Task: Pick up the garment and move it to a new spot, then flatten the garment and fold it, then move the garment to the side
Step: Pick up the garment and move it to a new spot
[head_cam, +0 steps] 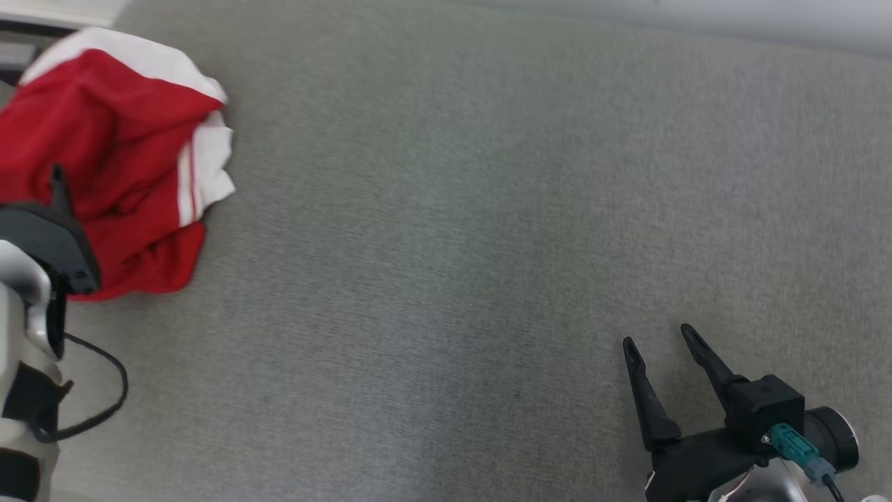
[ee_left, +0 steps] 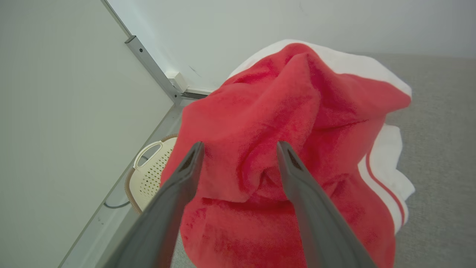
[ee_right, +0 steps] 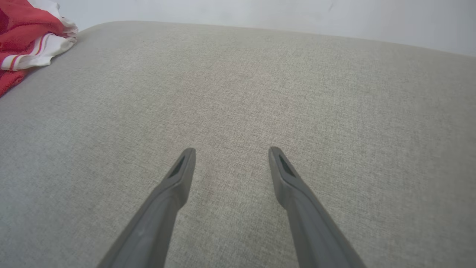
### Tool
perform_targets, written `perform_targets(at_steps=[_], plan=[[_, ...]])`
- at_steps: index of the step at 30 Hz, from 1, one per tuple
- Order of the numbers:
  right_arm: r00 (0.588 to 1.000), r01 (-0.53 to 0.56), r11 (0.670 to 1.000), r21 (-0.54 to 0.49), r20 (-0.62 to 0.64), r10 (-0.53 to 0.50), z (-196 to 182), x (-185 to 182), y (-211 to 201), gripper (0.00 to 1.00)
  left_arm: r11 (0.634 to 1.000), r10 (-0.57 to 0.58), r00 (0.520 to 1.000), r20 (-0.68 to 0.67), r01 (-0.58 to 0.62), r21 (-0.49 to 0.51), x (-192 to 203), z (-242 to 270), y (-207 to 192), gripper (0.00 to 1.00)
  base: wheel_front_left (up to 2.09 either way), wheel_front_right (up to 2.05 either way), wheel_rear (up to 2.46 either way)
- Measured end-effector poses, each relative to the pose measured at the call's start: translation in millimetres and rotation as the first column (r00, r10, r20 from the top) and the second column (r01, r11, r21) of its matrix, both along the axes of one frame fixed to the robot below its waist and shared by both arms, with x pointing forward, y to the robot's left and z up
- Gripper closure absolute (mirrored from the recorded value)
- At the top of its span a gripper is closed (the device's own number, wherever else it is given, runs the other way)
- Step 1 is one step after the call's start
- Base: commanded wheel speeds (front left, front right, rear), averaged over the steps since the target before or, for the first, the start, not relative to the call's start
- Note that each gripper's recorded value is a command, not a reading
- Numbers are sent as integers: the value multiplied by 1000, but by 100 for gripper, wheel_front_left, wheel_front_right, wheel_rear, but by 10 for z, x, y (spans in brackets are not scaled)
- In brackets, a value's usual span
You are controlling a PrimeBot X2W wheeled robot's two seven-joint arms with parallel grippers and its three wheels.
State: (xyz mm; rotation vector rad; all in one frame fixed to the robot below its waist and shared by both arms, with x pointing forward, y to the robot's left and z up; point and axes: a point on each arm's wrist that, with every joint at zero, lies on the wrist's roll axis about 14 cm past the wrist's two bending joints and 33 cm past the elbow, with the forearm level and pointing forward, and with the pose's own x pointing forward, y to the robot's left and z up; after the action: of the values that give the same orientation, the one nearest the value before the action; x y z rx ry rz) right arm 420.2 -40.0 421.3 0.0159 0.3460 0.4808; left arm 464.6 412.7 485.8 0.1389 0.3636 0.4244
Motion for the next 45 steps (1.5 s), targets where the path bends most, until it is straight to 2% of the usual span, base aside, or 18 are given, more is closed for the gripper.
perform_targets(at_steps=[8,9,10,11,17,21,27,31,34,38,41,45], plan=[[995,61,998,-31,-81,-63,-306,3,-242,0,996,77,994,-83,-81,-42,231,-470,-6,0,0,0,0],[994,68,997,-34,-88,-71,-335,5,-267,0,996,81,992,-96,-85,-41,254,-535,-28,25,0,0,0],[993,74,997,-34,-92,-77,-352,8,-287,0,996,79,991,-107,-83,-34,279,-588,-58,56,0,0,0],[992,80,996,-33,-94,-83,-362,11,-306,0,997,72,992,-104,-75,-25,313,-620,-99,100,0,0,0],[991,90,996,1,-100,-90,-337,-56,-300,0,997,67,994,-82,-65,27,296,-603,-214,100,0,0,0],[993,86,996,36,-82,-82,-246,-97,-245,0,996,69,997,-31,-67,60,237,-358,-165,100,0,0,0],[995,91,991,102,-50,-86,-72,-228,-201,0,991,9,990,141,-27,129,284,484,-160,100,0,0,0],[993,114,984,136,-16,-113,74,-317,-255,0,982,-102,953,286,51,180,298,1150,-385,100,0,0,0],[989,141,979,146,32,-147,225,-356,-357,0,967,-214,893,395,137,213,295,1657,-733,100,0,0,0],[973,188,969,162,105,-206,456,-384,-543,0,925,-376,772,512,278,261,250,2242,-1383,100,0,0,0],[957,227,958,172,144,-253,586,-410,-699,0,875,-481,662,574,399,273,239,2520,-1977,100,0,0,0],[934,280,941,190,173,-313,690,-471,-899,0,786,-579,519,628,560,262,175,2662,-2778,100,0,0,0]])
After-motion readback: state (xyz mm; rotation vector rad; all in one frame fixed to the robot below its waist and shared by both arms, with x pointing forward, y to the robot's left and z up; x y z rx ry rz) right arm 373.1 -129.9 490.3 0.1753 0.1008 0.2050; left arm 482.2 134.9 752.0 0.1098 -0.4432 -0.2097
